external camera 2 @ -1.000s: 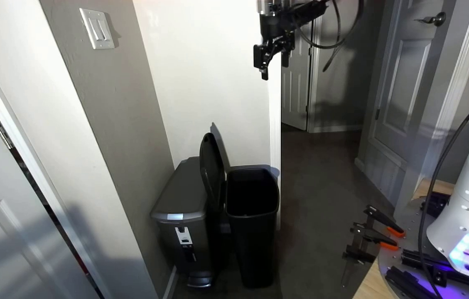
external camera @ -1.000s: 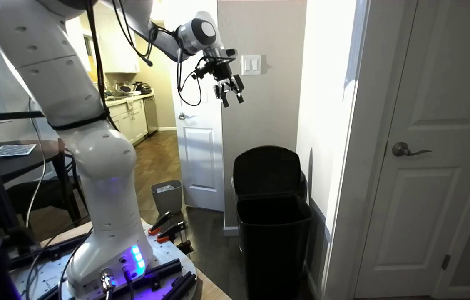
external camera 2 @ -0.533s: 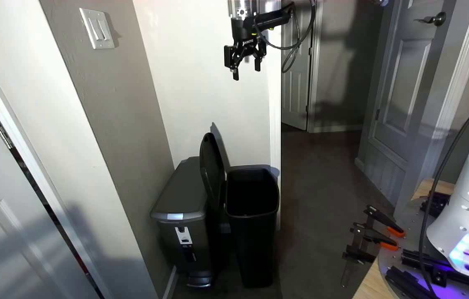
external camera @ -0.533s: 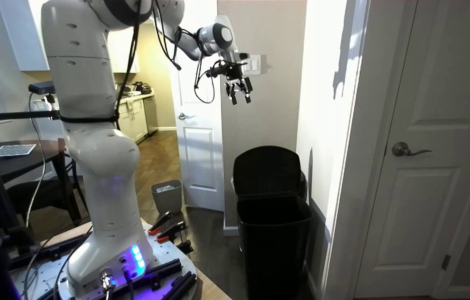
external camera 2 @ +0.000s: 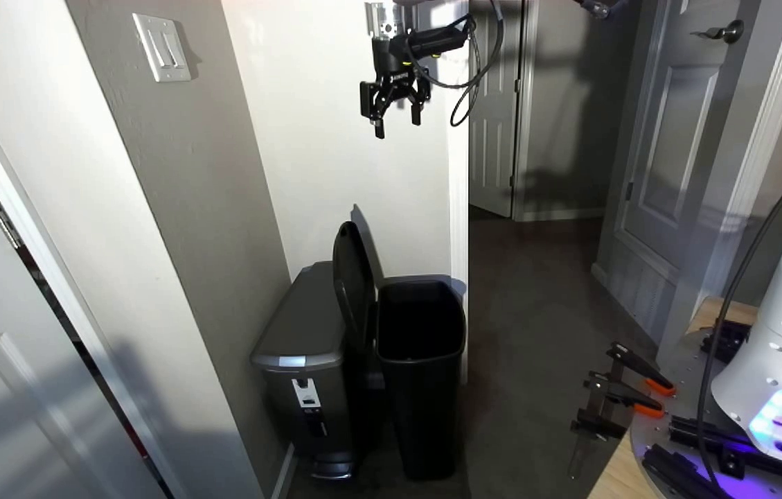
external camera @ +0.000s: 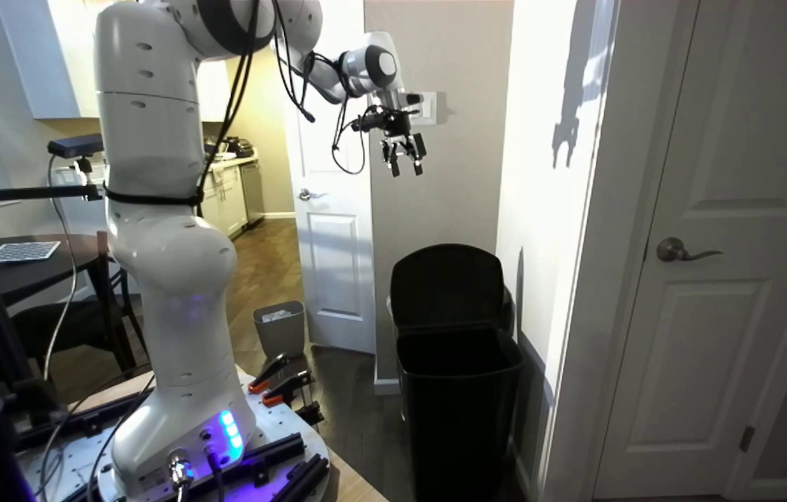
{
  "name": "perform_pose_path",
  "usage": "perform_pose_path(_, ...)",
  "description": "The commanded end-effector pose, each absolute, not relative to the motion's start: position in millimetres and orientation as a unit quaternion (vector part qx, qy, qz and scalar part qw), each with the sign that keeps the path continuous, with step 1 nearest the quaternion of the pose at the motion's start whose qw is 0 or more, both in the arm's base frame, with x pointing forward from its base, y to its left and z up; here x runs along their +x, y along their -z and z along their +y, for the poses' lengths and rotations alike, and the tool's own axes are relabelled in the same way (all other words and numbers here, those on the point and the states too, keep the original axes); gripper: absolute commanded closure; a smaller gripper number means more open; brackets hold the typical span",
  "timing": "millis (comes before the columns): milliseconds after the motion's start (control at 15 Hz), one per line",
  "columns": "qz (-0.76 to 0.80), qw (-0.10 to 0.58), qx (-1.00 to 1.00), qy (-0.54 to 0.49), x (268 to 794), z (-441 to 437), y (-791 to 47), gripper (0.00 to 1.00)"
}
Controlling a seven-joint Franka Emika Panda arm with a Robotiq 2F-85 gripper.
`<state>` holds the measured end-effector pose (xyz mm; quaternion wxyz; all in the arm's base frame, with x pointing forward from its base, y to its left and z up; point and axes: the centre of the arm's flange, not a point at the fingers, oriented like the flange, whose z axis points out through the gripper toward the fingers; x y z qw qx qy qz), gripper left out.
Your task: Close the bin
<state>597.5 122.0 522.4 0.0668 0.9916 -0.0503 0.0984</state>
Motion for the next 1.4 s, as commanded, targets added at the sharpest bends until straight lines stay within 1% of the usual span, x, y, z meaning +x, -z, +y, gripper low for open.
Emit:
perform_pose_path(0,-0.050,0.067,0.992,-0.098,597.5,122.0,-522.4,0.00)
perform_pose_path(267,-0.057,0.070,0.991,-0.097,603.5,121.4,-523.9,0.00)
perform_pose_path(867,-0.105,0.108,0.987,-0.055,707.5,128.8,-523.6,0.00)
perform_pose_path(1333,-0.130,0.137,0.982,0.017,746.4,140.8,-490.0,0.00)
